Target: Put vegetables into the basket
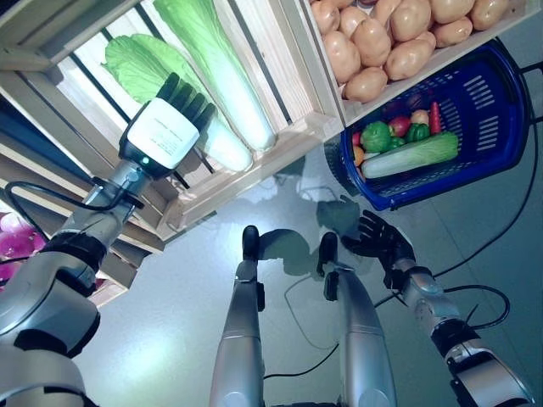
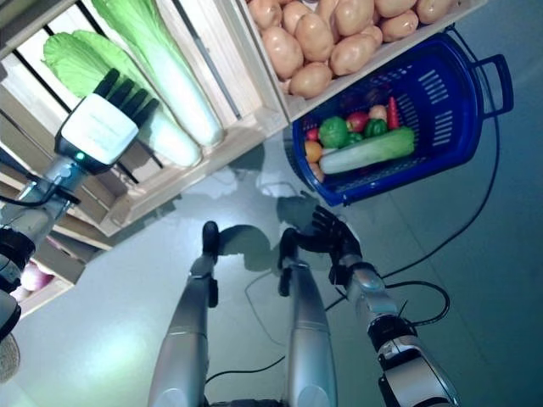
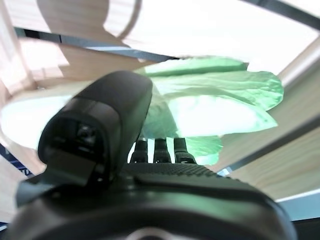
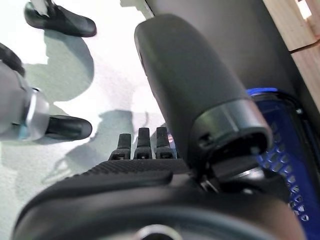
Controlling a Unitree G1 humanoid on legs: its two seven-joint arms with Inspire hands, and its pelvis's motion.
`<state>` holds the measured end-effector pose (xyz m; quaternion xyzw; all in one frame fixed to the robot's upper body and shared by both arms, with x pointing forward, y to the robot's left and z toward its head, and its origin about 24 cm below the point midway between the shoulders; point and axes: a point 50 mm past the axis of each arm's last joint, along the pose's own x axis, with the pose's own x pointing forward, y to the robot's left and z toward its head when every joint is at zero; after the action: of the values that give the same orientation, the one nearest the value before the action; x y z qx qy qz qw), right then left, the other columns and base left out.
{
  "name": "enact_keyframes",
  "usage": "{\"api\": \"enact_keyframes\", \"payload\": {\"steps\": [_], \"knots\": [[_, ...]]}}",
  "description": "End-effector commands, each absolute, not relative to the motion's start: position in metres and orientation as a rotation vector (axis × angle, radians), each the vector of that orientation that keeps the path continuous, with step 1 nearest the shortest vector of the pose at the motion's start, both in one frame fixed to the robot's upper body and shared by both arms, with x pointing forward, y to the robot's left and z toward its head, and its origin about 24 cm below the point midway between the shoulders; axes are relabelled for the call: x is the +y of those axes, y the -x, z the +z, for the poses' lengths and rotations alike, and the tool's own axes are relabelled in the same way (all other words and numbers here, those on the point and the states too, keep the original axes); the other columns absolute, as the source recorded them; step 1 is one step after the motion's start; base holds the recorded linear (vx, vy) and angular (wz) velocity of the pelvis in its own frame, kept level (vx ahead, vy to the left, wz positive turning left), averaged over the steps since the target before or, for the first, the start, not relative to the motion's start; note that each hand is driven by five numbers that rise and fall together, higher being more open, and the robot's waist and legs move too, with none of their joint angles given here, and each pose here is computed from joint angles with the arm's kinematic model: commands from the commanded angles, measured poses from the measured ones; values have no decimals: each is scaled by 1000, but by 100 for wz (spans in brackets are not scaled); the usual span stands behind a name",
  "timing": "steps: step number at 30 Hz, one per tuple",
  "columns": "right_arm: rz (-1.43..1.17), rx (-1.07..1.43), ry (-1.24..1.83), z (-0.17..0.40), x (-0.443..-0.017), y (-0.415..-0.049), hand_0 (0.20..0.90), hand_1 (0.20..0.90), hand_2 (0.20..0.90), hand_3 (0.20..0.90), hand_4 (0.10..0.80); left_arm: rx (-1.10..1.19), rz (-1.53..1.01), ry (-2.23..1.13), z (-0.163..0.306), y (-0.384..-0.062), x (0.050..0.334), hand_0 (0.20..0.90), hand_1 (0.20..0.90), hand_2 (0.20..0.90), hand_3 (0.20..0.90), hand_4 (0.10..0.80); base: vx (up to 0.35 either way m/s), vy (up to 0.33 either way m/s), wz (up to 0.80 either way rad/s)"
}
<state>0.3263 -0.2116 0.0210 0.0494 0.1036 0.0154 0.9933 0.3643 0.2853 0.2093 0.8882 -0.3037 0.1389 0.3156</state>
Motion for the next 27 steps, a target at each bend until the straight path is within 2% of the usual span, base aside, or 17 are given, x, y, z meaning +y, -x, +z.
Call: {"api": "enact_keyframes", "payload": {"steps": [1, 3, 4, 5, 6, 8, 21, 27], "knots": [[-36, 76, -98, 49, -237, -325, 900, 900, 900, 900, 800, -932, 511, -2280, 241, -370, 269, 900, 900, 900, 900, 800, -8, 7, 6], [-33, 63, -104, 52, -236, -326, 900, 900, 900, 900, 800, -929, 512, -2292, 241, -370, 268, 900, 900, 900, 900, 800, -6, 7, 7], [-33, 53, -110, 55, -236, -327, 900, 900, 900, 900, 800, -922, 531, -2288, 242, -370, 269, 773, 773, 773, 773, 715, -6, 10, 3], [-33, 50, -113, 56, -236, -327, 900, 900, 900, 900, 800, -921, 543, -2284, 243, -370, 270, 524, 524, 524, 524, 549, 0, 0, 0], [-33, 48, -112, 57, -237, -328, 900, 900, 900, 900, 800, -919, 547, -2282, 244, -371, 271, 321, 321, 321, 321, 414, 0, 0, 0], [-34, 45, -112, 58, -238, -328, 900, 900, 900, 900, 800, -915, 547, -2291, 245, -371, 271, 300, 300, 300, 300, 400, 0, 0, 0], [-39, 38, -119, 58, -241, -327, 900, 900, 900, 900, 800, -874, 556, -2295, 236, -372, 274, 300, 300, 300, 300, 400, 0, 0, 0], [-50, 37, -136, 56, -243, -326, 900, 900, 900, 900, 800, -968, 595, -2225, 239, -367, 273, 300, 300, 300, 300, 400, 0, 0, 0]]}}
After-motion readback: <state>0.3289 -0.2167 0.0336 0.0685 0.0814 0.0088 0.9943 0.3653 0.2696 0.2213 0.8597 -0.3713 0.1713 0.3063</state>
